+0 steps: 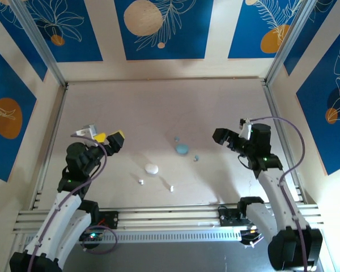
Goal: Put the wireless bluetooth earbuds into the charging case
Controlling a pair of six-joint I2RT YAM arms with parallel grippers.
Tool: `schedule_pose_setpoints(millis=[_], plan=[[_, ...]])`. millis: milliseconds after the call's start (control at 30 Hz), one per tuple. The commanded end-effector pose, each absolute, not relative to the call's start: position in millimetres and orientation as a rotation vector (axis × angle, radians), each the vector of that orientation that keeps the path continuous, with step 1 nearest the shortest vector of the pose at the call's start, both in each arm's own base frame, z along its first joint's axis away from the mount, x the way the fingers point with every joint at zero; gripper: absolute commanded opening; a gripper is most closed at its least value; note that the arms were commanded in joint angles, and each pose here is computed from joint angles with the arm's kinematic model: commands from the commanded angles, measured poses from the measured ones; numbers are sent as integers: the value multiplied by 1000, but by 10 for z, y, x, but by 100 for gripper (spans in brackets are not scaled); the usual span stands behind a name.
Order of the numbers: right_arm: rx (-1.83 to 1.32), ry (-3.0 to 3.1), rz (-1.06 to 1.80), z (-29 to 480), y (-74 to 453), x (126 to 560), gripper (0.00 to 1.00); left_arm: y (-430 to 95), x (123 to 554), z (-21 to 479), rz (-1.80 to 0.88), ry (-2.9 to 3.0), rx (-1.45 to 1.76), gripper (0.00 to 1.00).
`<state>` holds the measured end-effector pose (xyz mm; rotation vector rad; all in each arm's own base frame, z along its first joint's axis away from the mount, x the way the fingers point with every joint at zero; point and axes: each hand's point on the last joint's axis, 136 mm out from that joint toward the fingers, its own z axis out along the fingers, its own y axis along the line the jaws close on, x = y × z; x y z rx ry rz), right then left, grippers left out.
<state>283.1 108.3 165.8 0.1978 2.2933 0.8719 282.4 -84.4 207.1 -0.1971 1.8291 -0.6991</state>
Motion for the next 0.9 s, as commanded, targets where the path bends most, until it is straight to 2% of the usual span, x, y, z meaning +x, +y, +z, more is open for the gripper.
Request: schedule_pose_setpoints(millis=[0,467,867], plan=[[-3,2316,967,1764,1486,2809,97,-783,2862,1915,-672,1856,-264,100],[-556,2551,877,1315,2627,2708,90,-699,2986,1503,-649,1927,-404,100],[-903,2648,759,875,3446,2603,83,-642,3019,1332,-605,1973,-448,100]])
